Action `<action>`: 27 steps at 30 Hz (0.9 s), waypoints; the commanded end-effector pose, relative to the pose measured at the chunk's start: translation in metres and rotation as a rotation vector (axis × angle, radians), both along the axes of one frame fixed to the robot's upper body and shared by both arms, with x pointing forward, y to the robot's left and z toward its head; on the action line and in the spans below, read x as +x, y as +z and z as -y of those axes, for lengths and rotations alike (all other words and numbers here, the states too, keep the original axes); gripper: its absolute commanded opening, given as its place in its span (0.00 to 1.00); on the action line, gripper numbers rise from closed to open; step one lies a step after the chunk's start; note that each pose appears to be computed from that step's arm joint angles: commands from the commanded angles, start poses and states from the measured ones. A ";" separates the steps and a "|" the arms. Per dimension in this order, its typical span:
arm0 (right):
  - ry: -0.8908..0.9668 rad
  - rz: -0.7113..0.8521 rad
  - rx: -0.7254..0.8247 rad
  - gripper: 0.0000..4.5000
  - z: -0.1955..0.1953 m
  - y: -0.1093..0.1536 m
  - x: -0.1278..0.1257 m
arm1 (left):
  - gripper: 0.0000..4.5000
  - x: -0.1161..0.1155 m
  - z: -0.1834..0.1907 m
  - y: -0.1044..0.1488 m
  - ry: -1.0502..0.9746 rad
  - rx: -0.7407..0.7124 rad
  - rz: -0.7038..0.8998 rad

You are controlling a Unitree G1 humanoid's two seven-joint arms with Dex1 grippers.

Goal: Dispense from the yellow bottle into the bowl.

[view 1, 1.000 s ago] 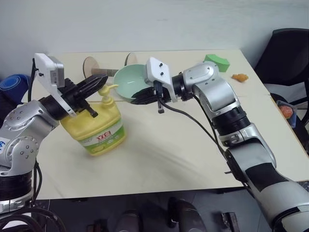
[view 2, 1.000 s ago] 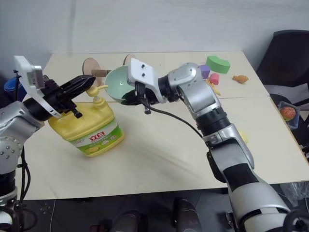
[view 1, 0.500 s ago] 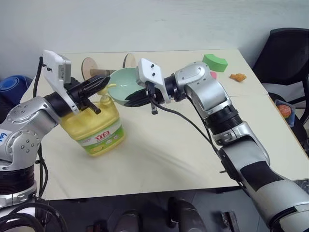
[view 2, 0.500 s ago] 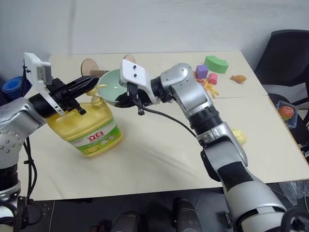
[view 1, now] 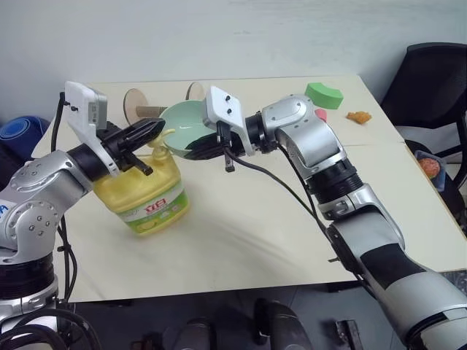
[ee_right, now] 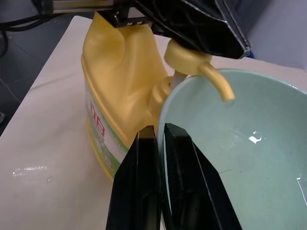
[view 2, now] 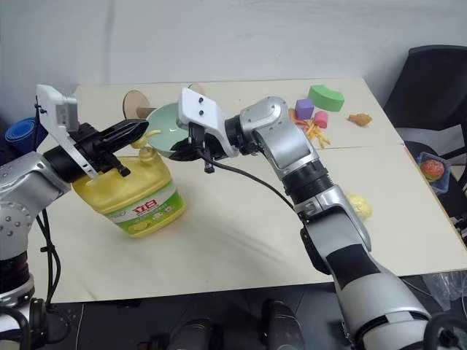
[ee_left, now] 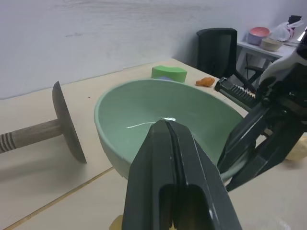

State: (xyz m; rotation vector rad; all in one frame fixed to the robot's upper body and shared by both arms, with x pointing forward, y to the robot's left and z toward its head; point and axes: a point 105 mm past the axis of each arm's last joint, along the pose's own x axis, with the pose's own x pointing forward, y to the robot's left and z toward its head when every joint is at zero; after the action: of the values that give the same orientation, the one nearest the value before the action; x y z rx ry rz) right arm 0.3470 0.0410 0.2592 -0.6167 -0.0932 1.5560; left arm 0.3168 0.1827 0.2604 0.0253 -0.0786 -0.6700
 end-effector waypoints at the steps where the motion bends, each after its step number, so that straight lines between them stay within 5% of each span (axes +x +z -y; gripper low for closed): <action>1: 0.020 0.026 0.058 0.00 -0.002 0.019 -0.004 | 0.00 0.006 0.000 -0.070 0.022 0.035 -0.300; 14: 0.017 -0.003 0.069 0.00 0.007 0.017 -0.005 | 0.00 0.002 -0.006 -0.092 0.049 0.012 -0.378; 20: -0.008 -0.002 0.097 0.00 0.019 0.014 -0.001 | 0.00 0.005 0.001 -0.026 -0.010 -0.149 -0.057; 23: -0.036 0.006 0.098 0.00 0.038 0.008 0.003 | 0.00 -0.015 0.010 0.008 -0.143 -0.132 0.134; 27: -0.119 0.013 0.032 0.00 0.075 -0.014 0.013 | 0.00 -0.045 0.017 0.021 -0.300 -0.070 0.274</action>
State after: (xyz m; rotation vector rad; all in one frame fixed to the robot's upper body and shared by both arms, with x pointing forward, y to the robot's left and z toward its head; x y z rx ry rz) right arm 0.3629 -0.0275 0.2320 -0.5608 -0.0202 1.4437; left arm 0.2898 0.1682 0.2638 -0.0320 -0.2810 -0.9000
